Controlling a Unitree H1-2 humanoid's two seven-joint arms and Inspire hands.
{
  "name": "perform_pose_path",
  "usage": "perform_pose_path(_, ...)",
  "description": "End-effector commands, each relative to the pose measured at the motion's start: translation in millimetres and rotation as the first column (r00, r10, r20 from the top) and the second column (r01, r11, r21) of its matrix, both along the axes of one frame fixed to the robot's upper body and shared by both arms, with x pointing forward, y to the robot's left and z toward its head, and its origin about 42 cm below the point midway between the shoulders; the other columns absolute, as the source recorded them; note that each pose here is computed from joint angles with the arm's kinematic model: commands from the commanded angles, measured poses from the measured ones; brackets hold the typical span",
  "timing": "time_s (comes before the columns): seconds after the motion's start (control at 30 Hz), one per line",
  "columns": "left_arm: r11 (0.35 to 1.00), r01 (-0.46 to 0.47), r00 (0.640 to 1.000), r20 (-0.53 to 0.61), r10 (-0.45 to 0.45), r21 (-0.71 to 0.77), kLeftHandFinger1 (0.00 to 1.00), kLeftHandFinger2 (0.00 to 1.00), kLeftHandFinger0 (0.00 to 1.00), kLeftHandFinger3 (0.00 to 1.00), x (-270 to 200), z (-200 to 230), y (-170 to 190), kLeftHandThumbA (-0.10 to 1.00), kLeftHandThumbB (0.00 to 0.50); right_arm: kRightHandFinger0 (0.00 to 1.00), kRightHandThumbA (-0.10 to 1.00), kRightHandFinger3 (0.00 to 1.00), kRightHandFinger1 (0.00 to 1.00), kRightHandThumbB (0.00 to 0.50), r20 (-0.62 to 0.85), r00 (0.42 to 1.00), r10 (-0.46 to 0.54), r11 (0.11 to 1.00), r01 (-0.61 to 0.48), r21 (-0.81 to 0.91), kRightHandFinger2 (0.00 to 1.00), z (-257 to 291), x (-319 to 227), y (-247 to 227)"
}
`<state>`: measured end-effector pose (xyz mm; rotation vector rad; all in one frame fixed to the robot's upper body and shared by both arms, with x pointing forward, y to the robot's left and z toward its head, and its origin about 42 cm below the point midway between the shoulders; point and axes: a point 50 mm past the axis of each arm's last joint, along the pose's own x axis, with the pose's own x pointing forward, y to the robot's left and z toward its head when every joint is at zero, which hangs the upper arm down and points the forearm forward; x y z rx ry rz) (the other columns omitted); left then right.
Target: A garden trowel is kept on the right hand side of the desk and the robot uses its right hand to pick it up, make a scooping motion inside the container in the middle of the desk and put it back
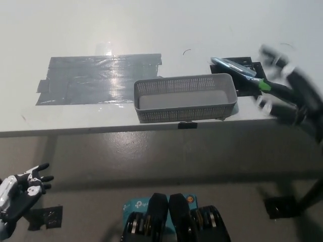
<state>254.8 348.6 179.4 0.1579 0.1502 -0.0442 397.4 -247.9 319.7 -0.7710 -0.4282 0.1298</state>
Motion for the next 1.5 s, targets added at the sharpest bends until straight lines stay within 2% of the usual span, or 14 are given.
perform_pose_path(0.0, 0.999, 0.003, 1.0, 0.004, -0.003, 0.036, 0.79, 0.9, 0.83, 1.0, -4, 12, 6, -0.04, 0.0, 1.0, 0.97, 1.0, 1.0, 0.381, 0.264, 0.951, -0.162, 0.975, 0.196, -0.108, 1.0, 57, 14, -16)
perform_pose_path(0.07, 0.999, 0.002, 1.0, 0.002, -0.002, 0.039, 0.79, 0.91, 0.83, 1.0, -4, 11, 5, -0.05, 0.0, 1.0, 0.99, 1.0, 1.0, 0.388, 0.263, 0.944, -0.199, 0.957, 0.245, -0.156, 1.0, 65, 20, -18)
perform_pose_path(0.13, 0.999, 0.004, 1.0, 0.001, -0.004, 0.041, 0.77, 0.9, 0.8, 1.0, -4, 11, 6, -0.09, 0.0, 1.0, 0.97, 1.0, 1.0, 0.462, 0.285, 0.919, -0.273, 0.918, 0.337, -0.209, 1.0, 66, 45, -21)
perform_pose_path(0.2, 0.999, 0.004, 1.0, -0.002, -0.004, 0.045, 0.77, 0.9, 0.8, 1.0, -5, 11, 6, -0.1, 0.0, 1.0, 0.99, 1.0, 1.0, 0.462, 0.269, 0.918, -0.292, 0.899, 0.359, -0.25, 1.0, 61, 58, -21)
perform_pose_path(0.3, 0.999, 0.008, 1.0, -0.007, -0.007, 0.053, 0.77, 0.9, 0.8, 1.0, -6, 10, 6, -0.09, 0.0, 1.0, 1.0, 1.0, 1.0, 0.463, 0.235, 0.922, -0.308, 0.885, 0.369, -0.284, 1.0, 54, 70, -22)
perform_pose_path(0.37, 0.998, 0.009, 1.0, -0.003, -0.009, 0.06, 0.76, 0.89, 0.79, 1.0, -6, 11, 5, -0.1, 0.0, 1.0, 1.0, 1.0, 1.0, 0.499, 0.165, 0.934, -0.318, 0.866, 0.357, -0.351, 1.0, 45, 86, -20)
perform_pose_path(0.53, 0.997, 0.015, 1.0, -0.004, -0.015, 0.079, 0.76, 0.88, 0.78, 1.0, -9, 12, 5, -0.06, 0.0, 1.0, 1.0, 1.0, 1.0, 0.497, 0.033, 0.945, -0.326, 0.849, 0.308, -0.429, 1.0, 15, 111, -13)
perform_pose_path(0.7, 0.996, 0.016, 1.0, 0.003, -0.017, 0.088, 0.75, 0.86, 0.77, 1.0, -8, 15, 3, -0.07, 0.0, 1.0, 1.0, 1.0, 1.0, 0.458, -0.072, 0.943, -0.326, 0.845, 0.256, -0.469, 1.0, -2, 126, -11)
perform_pose_path(0.8, 0.995, 0.019, 1.0, 0.003, -0.019, 0.096, 0.75, 0.85, 0.76, 1.0, -8, 16, 3, -0.01, 0.0, 1.0, 0.96, 1.0, 1.0, 0.425, -0.162, 0.932, -0.323, 0.861, 0.219, -0.459, 1.0, -19, 137, -15)
perform_pose_path(1.0, 0.993, 0.023, 1.0, 0.008, -0.024, 0.113, 0.74, 0.82, 0.76, 0.98, -9, 18, 1, 0.07, 0.0, 1.0, 0.96, 1.0, 1.0, 0.442, -0.279, 0.894, -0.35, 0.866, 0.195, -0.459, 1.0, -45, 143, -31)
perform_pose_path(1.13, 0.994, 0.021, 1.0, 0.008, -0.022, 0.111, 0.73, 0.82, 0.76, 0.97, -9, 18, 3, 0.07, 0.0, 1.0, 0.99, 1.0, 1.0, 0.443, -0.347, 0.853, -0.389, 0.86, 0.202, -0.468, 1.0, -62, 143, -47)
perform_pose_path(1.23, 0.993, 0.025, 1.0, 0.006, -0.025, 0.12, 0.74, 0.82, 0.76, 0.98, -9, 19, 3, 0.07, 0.0, 1.0, 0.94, 1.0, 1.0, 0.405, -0.39, 0.814, -0.431, 0.849, 0.219, -0.481, 1.0, -76, 143, -60)
perform_pose_path(1.33, 0.991, 0.03, 0.999, 0.008, -0.031, 0.127, 0.71, 0.8, 0.73, 0.98, -8, 20, 2, 0.07, 0.0, 1.0, 0.86, 1.0, 1.0, 0.338, -0.447, 0.77, -0.455, 0.853, 0.232, -0.468, 1.0, -86, 142, -68)
perform_pose_path(1.47, 0.99, 0.03, 0.999, 0.007, -0.031, 0.135, 0.73, 0.83, 0.75, 0.99, -8, 19, 1, 0.11, 0.0, 1.0, 0.83, 1.0, 1.0, 0.283, -0.49, 0.736, -0.467, 0.858, 0.241, -0.454, 1.0, -96, 142, -73)
